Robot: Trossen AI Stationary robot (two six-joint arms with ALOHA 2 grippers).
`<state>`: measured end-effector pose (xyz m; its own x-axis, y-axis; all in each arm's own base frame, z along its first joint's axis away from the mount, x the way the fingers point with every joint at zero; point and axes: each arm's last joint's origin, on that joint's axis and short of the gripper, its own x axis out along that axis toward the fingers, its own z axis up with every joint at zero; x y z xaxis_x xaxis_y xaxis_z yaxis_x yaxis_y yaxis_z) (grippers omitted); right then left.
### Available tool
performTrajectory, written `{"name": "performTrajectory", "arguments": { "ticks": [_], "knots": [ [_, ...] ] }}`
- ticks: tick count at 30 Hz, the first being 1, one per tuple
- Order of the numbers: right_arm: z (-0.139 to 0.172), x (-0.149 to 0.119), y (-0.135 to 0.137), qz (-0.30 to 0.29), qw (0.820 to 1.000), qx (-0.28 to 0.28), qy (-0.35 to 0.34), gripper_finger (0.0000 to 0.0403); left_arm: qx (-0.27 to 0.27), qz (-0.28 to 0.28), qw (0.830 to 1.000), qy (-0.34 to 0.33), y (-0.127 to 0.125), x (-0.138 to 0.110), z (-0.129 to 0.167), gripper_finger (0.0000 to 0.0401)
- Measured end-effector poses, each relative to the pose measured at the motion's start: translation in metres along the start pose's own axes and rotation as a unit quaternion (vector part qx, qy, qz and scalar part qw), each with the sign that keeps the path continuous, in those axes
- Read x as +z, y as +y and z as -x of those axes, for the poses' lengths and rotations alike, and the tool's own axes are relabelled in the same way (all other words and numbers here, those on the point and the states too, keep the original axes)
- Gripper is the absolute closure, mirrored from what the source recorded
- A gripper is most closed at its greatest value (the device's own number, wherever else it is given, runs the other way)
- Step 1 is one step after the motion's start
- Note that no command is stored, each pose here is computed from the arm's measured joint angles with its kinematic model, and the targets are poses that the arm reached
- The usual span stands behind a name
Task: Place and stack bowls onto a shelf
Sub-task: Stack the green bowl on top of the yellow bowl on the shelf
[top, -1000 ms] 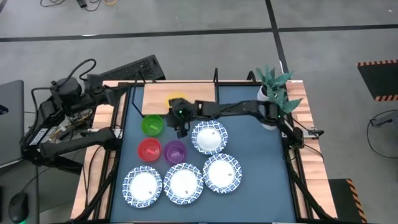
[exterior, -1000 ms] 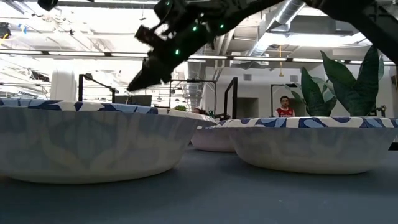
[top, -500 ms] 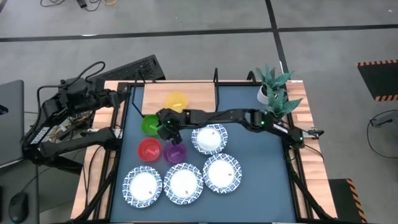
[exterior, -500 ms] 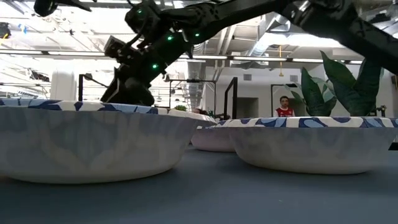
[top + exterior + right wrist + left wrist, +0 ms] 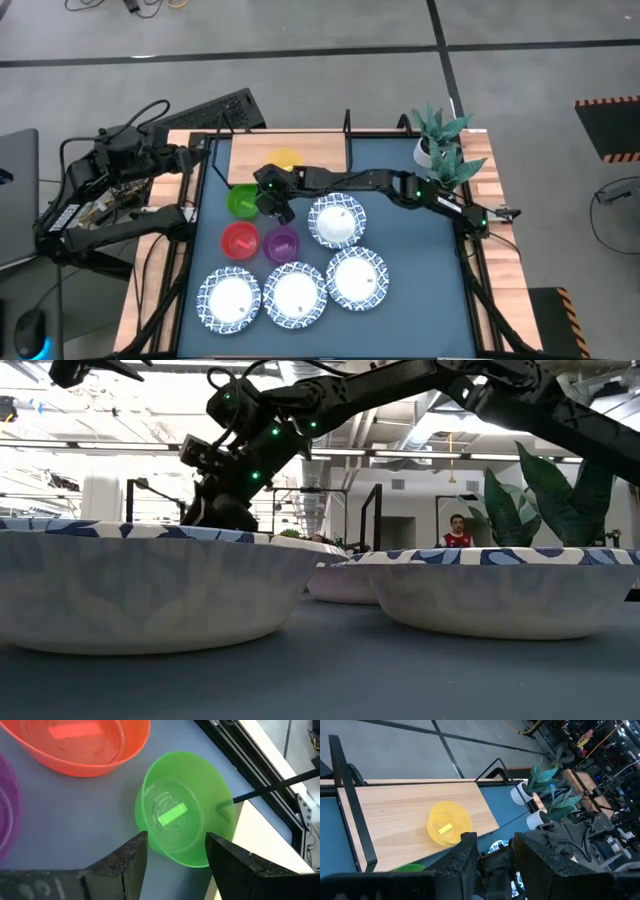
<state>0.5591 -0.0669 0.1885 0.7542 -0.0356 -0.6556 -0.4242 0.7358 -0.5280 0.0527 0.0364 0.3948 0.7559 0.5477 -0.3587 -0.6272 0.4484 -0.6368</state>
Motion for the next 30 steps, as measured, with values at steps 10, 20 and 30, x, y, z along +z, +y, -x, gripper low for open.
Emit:
{"name": "performTrajectory", "arguments": {
  "ticks": [10, 20, 30],
  "knots": [
    [-0.017, -0.003, 0.014, -0.001, 1.0, 0.02, -0.008, 0.018, 0.0, 0.001, 1.0, -0.002, 0.0, 0.0, 0.0, 0.0287],
    [-0.037, -0.012, 0.028, -0.015, 0.999, -0.002, 0.038, 0.0188, 0.0, 0.005, 1.0, 0.0, 0.0, 0.0, 0.0, 0.0287],
    [-0.037, -0.016, 0.029, -0.008, 0.996, -0.03, 0.081, 0.0298, 0.005, 0.002, 1.0, -0.005, 0.0, 0.0, 0.0, 0.0287]
  ]
}}
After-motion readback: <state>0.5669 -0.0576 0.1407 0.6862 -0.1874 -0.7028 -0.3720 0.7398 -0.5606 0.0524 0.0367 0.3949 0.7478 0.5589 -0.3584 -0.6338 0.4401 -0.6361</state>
